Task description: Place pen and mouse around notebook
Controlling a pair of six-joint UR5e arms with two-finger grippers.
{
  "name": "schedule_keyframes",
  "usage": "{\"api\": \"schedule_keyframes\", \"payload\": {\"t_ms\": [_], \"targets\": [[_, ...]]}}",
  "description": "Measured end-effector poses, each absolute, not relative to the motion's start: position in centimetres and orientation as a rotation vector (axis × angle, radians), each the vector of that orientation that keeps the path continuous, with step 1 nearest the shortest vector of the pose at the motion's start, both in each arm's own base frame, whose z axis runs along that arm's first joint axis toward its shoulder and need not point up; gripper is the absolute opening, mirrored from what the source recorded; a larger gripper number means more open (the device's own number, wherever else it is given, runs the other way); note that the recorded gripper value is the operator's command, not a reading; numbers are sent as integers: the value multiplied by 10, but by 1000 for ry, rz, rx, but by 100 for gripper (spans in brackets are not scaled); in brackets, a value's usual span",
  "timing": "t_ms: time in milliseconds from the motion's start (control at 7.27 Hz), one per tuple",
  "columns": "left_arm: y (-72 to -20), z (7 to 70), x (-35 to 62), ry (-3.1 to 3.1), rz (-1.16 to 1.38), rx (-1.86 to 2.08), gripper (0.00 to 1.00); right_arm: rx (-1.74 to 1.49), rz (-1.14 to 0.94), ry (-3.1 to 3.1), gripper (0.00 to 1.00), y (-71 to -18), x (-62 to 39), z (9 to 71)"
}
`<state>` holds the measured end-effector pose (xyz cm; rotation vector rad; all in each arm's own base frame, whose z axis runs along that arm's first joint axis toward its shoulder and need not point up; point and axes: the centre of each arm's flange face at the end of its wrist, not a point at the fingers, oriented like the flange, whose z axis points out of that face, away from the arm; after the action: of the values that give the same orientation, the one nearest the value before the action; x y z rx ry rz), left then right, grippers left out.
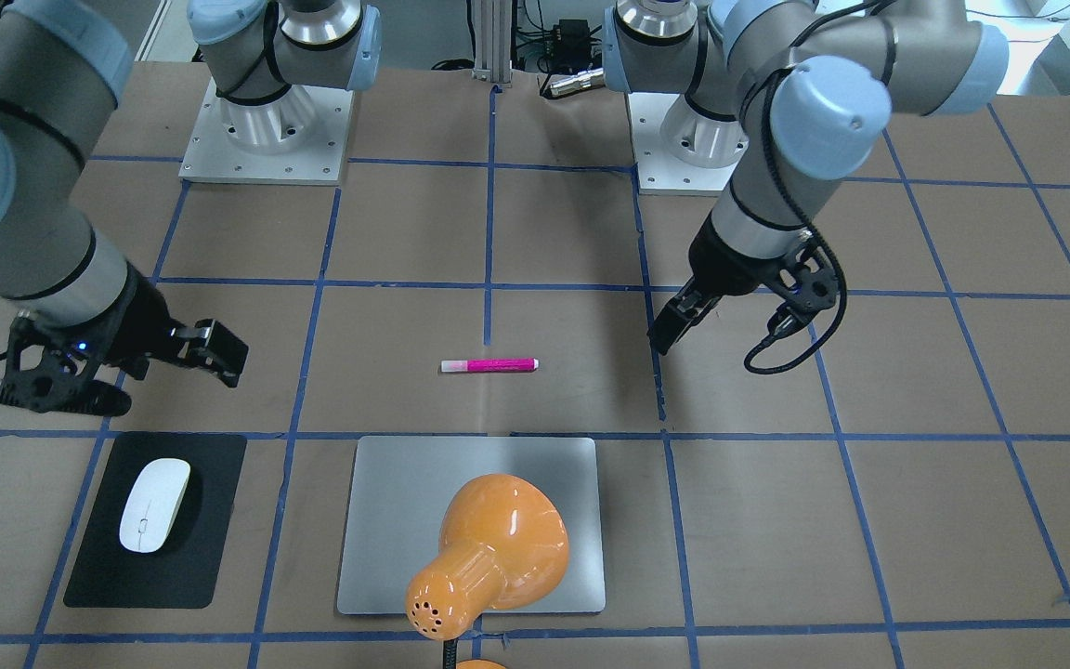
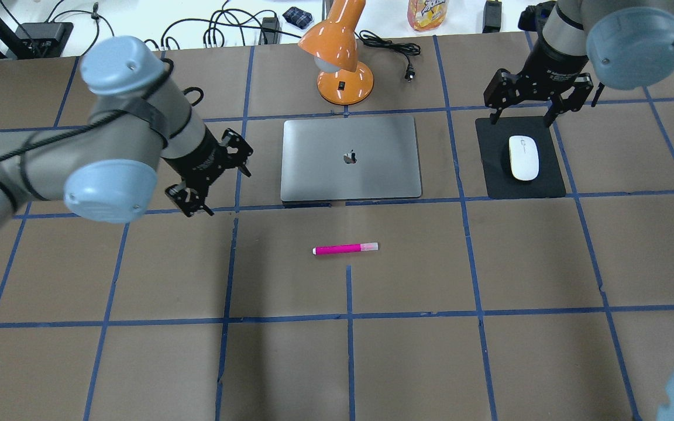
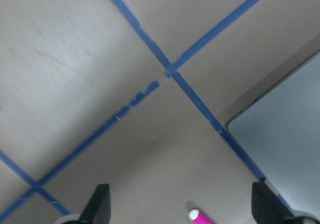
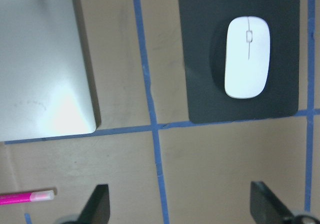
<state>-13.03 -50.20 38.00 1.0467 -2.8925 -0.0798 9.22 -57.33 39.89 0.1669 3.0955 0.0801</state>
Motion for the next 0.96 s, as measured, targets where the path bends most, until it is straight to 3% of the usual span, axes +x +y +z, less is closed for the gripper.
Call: {"api": "schedule_keyframes", "payload": {"t_ms": [412, 962], "targets": [[-496, 463, -111, -3118, -61, 378, 100, 179, 67, 3114, 100, -500, 117, 446], [-509, 495, -113, -3127, -38, 84, 100, 179, 102, 3160, 100, -477, 124, 468]]}}
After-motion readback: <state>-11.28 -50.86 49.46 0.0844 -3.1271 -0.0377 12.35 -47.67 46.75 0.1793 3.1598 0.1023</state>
